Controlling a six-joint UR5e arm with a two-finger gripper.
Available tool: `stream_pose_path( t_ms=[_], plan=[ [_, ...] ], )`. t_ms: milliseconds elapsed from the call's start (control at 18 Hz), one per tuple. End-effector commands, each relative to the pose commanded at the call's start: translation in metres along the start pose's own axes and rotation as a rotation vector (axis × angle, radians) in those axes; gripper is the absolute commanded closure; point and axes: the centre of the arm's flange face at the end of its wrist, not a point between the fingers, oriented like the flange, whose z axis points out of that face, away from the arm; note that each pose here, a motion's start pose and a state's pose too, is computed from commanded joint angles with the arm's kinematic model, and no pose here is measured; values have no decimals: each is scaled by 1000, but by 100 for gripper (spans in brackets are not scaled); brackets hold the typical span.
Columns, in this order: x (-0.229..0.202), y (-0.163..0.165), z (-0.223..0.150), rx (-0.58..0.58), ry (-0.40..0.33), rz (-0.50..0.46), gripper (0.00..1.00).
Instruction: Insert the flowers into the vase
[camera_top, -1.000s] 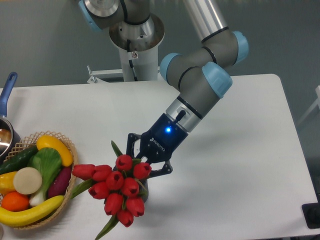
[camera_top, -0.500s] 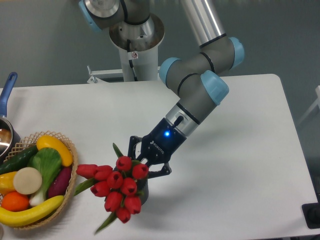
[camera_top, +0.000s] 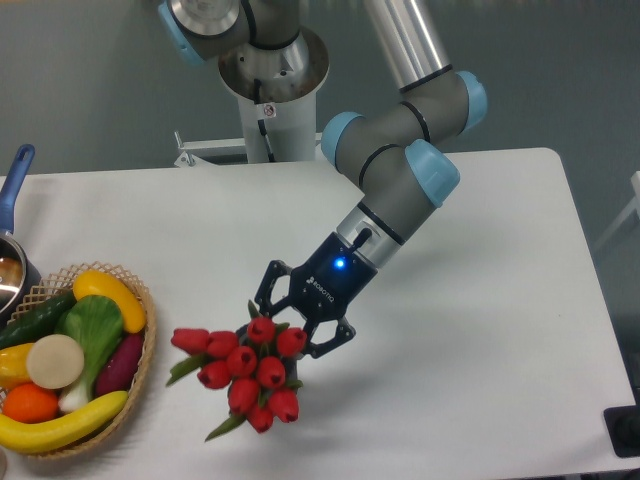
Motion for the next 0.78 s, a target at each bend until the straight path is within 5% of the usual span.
stream_pose_path(
  t_ms=[778],
  plan=[
    [-30,7,-93,29,-159,3,0]
  ],
)
